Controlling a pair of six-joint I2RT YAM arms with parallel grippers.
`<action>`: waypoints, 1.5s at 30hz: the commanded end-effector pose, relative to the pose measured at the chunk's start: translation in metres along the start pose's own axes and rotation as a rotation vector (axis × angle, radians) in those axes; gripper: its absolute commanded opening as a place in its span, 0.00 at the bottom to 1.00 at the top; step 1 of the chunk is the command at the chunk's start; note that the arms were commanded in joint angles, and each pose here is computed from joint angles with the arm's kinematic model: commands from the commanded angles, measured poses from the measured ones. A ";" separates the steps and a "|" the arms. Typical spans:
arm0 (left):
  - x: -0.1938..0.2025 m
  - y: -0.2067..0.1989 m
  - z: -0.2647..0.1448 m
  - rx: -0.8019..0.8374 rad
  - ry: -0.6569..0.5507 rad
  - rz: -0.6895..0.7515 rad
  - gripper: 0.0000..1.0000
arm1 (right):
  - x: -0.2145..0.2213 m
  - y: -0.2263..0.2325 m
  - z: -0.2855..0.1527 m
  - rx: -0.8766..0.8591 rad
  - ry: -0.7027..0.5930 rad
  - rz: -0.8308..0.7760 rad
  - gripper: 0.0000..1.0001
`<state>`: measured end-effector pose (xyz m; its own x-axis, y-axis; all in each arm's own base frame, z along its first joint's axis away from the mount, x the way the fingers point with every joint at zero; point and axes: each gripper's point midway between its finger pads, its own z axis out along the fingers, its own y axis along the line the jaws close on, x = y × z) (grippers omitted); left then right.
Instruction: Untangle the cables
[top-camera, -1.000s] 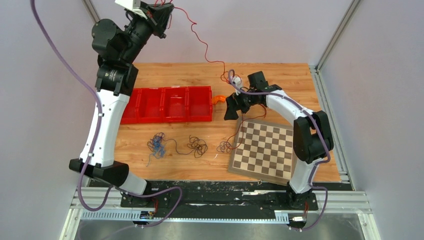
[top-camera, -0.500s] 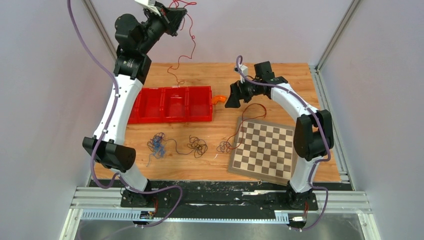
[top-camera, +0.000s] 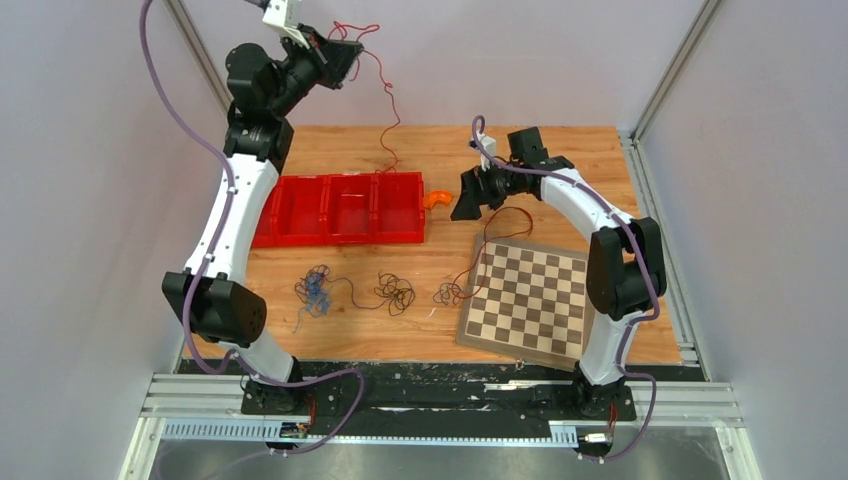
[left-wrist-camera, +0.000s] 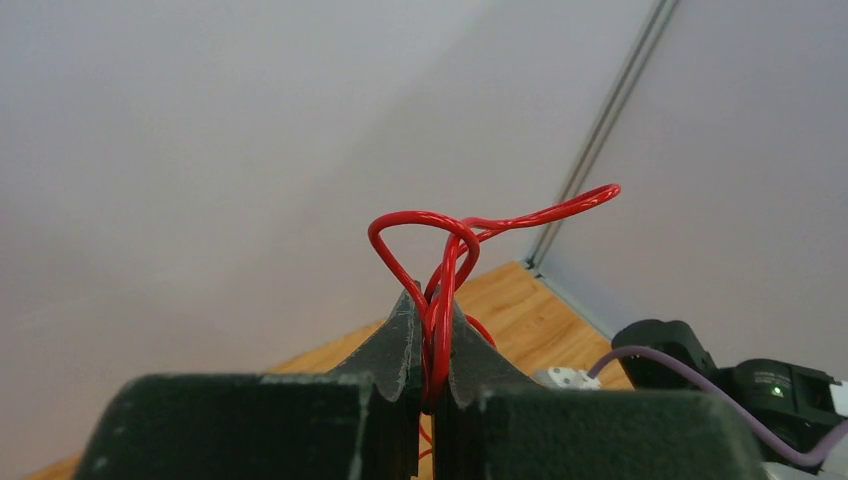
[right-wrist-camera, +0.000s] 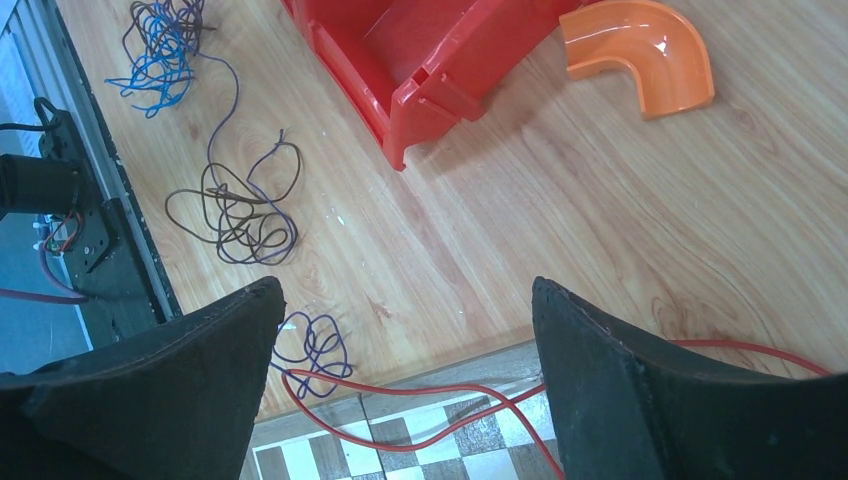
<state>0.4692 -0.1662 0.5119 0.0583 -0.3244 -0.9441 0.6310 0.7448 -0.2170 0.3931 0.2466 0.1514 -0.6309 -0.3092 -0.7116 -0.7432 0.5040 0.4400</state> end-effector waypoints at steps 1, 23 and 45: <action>0.041 -0.004 0.005 0.075 0.068 -0.089 0.00 | -0.002 0.000 0.001 0.003 -0.010 -0.016 0.93; 0.317 0.061 -0.052 -0.231 0.645 0.096 0.00 | 0.017 -0.014 -0.013 0.046 0.009 -0.002 0.93; 0.392 0.046 -0.073 -0.219 1.110 0.114 0.38 | 0.030 -0.031 -0.028 0.117 0.055 -0.006 0.93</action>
<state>0.4566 -0.2075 0.0675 -0.7163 0.3726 -0.5900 0.4909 0.8700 -0.0467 0.3859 0.2063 0.1118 -0.6960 -0.3349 -0.6351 -0.6820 0.5850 0.4389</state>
